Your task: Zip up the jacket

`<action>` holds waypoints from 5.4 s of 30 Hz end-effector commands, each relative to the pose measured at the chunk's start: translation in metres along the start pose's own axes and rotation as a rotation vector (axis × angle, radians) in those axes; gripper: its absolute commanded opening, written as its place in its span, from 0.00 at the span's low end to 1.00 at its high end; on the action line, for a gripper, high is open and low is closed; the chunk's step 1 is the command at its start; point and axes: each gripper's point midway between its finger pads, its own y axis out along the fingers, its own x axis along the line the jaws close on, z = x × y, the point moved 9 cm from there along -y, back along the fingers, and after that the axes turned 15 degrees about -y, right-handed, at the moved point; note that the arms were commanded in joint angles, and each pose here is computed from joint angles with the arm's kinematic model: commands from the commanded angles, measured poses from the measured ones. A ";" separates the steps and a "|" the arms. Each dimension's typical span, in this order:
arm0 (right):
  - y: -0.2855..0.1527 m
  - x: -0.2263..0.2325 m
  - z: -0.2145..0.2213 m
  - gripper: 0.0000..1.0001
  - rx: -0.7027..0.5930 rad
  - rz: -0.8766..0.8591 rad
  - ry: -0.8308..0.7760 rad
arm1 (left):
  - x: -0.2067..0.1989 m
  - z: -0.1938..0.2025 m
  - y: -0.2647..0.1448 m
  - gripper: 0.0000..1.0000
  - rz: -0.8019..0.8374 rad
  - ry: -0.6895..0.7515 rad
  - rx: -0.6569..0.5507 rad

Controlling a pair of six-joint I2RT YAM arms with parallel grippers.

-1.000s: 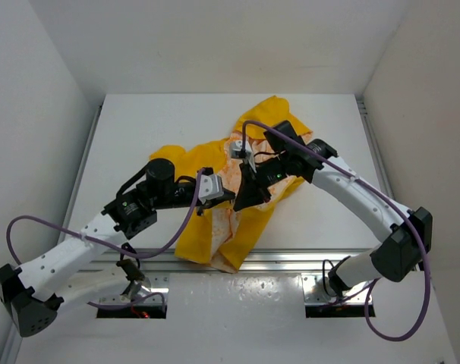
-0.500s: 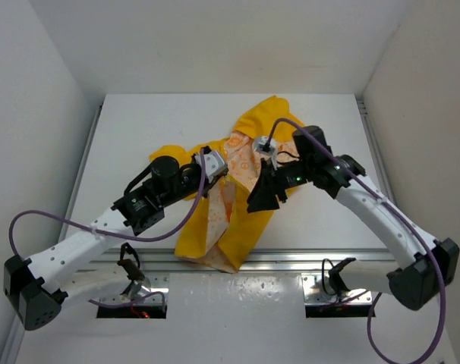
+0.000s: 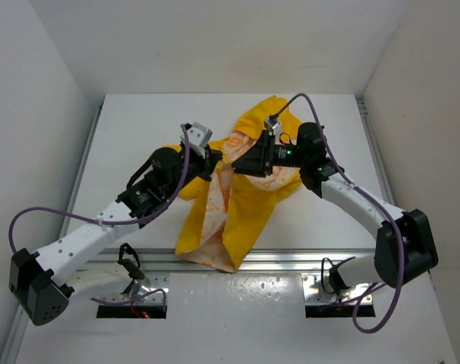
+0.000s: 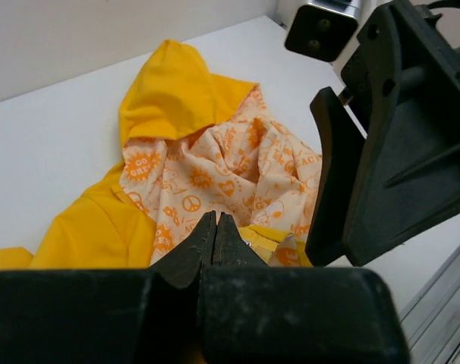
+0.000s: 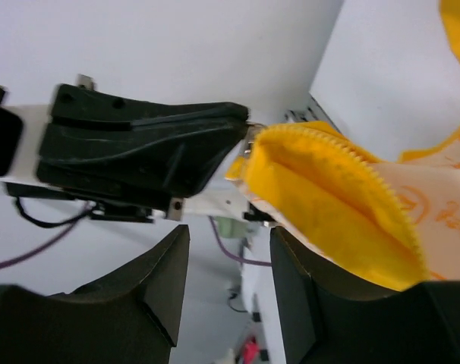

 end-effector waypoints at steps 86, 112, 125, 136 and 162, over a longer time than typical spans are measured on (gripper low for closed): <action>-0.019 0.035 -0.009 0.00 0.086 -0.208 -0.138 | 0.018 -0.003 0.020 0.00 0.150 -0.370 -0.039; 0.023 0.005 0.009 0.50 -0.084 0.417 -0.219 | 0.017 -0.024 0.021 0.00 0.071 -0.453 -0.104; 0.042 0.018 -0.009 0.58 -0.145 0.250 -0.208 | 0.018 -0.021 0.017 0.00 0.070 -0.453 -0.103; 0.055 0.015 -0.008 0.51 -0.127 0.268 -0.211 | 0.012 -0.016 0.018 0.00 0.072 -0.410 -0.091; 0.065 -0.005 -0.012 0.11 -0.151 0.405 -0.206 | 0.001 -0.007 0.011 0.00 0.078 -0.382 -0.066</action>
